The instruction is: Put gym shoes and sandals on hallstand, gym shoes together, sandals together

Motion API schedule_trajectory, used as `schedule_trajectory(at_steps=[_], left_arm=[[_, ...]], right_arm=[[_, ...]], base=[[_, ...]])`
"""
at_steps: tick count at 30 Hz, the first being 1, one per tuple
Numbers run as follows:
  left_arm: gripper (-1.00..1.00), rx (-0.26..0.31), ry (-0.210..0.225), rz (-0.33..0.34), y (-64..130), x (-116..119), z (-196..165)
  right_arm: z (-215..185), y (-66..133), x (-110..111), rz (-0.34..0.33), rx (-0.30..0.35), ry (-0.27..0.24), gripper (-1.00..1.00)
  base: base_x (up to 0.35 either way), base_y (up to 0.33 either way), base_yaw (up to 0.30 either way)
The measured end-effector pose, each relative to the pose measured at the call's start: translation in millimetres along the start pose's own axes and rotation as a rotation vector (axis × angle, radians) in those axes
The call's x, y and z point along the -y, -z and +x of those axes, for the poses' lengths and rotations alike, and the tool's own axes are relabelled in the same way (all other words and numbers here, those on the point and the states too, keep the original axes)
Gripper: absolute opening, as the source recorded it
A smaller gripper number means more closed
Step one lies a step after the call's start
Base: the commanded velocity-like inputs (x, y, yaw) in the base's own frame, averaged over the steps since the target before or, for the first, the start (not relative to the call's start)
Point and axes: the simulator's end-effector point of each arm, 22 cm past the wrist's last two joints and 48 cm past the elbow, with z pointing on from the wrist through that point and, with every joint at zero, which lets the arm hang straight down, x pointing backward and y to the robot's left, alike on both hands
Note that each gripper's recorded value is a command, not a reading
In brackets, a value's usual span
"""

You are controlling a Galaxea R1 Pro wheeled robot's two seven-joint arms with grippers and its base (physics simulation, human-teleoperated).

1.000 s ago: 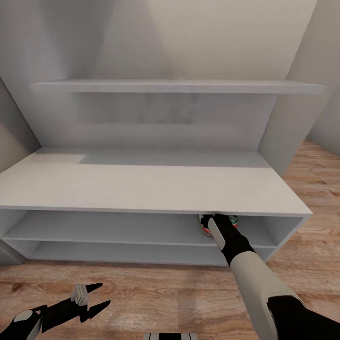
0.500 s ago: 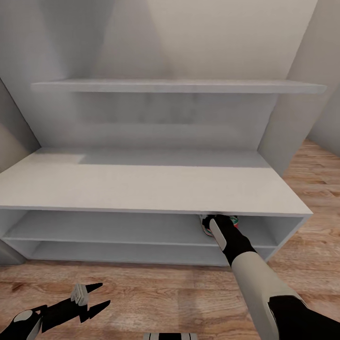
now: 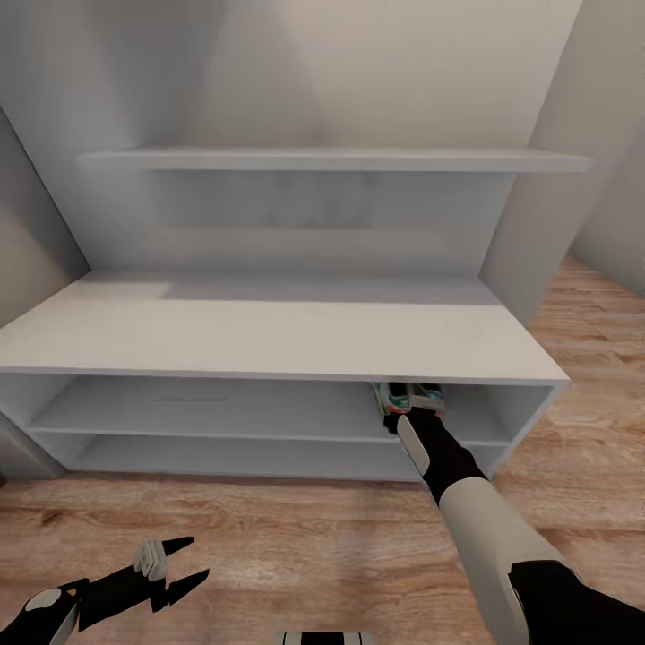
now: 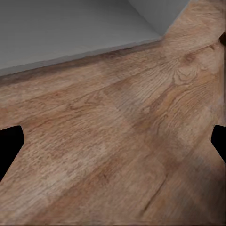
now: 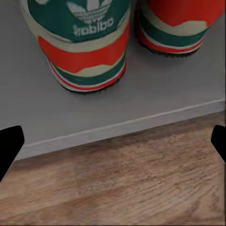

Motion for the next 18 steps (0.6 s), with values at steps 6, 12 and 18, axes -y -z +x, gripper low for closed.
schedule_trajectory(at_steps=[6, 12, 18], left_arm=[[1.0, 0.0, 0.0, 0.0, 0.0, 0.0, 0.0], [1.0, 0.0, 0.0, 0.0, 0.0, 0.0, 0.0], [1.0, 0.0, 0.0, 0.0, 0.0, 0.0, 0.0]], right_arm=[[0.1, 0.1, -0.3, 0.0, 0.0, 0.0, 1.0], [0.1, 0.0, -0.1, 0.0, 0.0, 0.0, 1.0], [0.0, 0.1, -0.2, 0.0, 0.0, 0.0, 1.0]], base=[[-0.336, 0.0, 0.0], [-0.331, -0.026, 0.0], [-0.293, -0.109, 0.0]])
